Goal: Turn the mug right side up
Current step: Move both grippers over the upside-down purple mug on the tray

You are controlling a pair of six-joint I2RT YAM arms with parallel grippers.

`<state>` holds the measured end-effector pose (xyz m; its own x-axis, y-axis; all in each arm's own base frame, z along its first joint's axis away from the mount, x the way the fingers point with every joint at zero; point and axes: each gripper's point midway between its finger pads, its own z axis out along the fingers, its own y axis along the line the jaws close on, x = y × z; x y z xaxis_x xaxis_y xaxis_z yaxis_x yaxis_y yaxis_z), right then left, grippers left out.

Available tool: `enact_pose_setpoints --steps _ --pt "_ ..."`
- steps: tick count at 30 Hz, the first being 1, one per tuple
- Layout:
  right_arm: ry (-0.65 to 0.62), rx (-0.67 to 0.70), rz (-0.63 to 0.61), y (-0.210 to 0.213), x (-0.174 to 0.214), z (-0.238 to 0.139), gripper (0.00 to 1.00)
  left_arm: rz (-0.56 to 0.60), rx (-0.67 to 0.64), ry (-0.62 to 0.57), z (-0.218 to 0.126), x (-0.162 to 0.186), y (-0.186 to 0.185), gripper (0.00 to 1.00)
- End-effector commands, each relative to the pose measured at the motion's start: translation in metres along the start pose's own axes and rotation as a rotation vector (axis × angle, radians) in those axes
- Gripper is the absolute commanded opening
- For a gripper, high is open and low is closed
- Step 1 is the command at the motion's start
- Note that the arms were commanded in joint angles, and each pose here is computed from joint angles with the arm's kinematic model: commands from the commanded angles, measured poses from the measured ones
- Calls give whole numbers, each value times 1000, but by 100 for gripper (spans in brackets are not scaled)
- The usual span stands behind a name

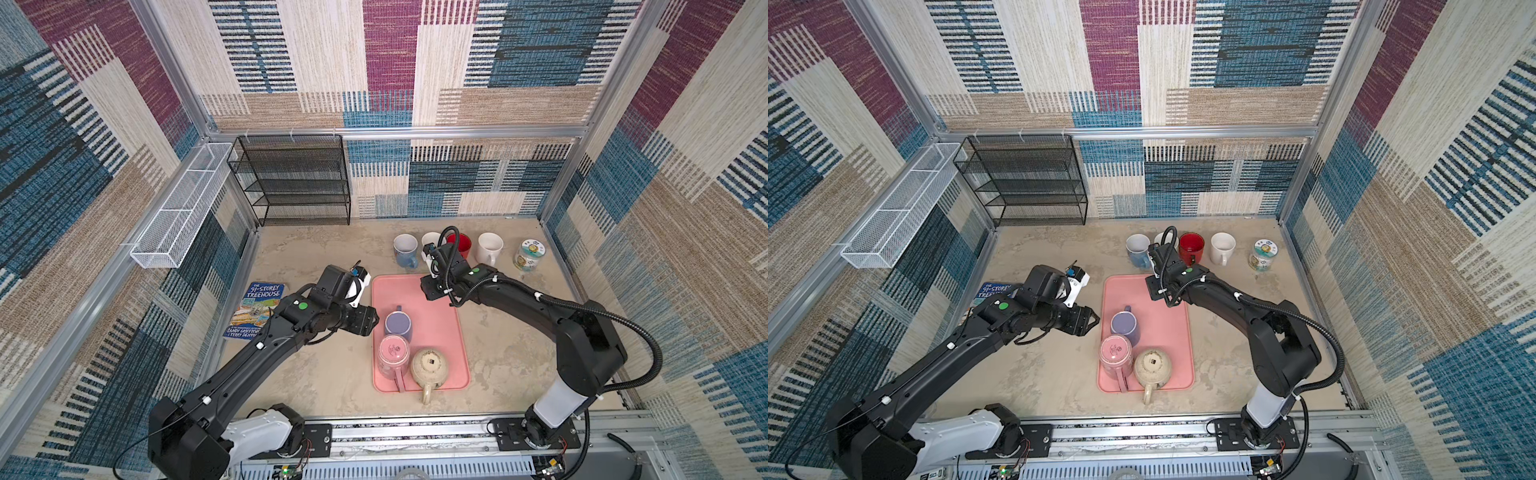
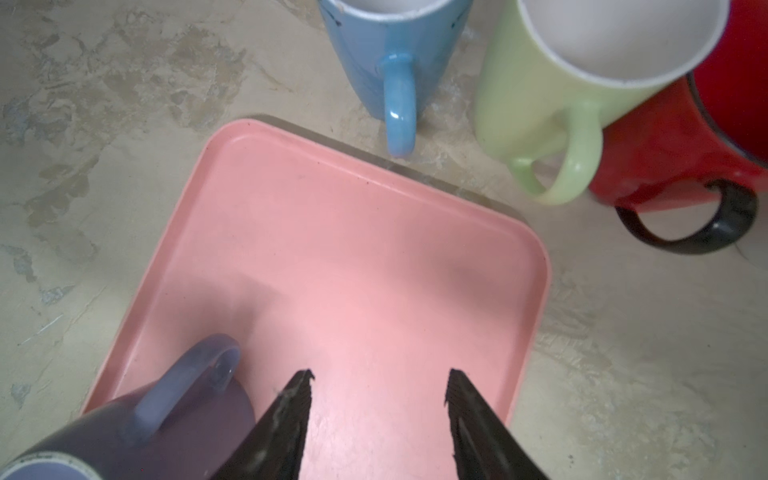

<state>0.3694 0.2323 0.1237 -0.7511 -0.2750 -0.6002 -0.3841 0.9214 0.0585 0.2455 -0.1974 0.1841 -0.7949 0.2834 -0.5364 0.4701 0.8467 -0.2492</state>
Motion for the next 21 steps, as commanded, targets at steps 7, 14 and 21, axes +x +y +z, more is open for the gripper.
enact_pose_setpoints --steps 7,14,21 --pt "-63 -101 69 11 15 -5 60 56 -56 68 15 4 -17 72" --pt "-174 -160 87 13 9 -31 73 91 -83 106 29 12 -29 71" --pt "-273 -163 178 -15 11 -54 79 117 -112 90 29 8 -38 72"
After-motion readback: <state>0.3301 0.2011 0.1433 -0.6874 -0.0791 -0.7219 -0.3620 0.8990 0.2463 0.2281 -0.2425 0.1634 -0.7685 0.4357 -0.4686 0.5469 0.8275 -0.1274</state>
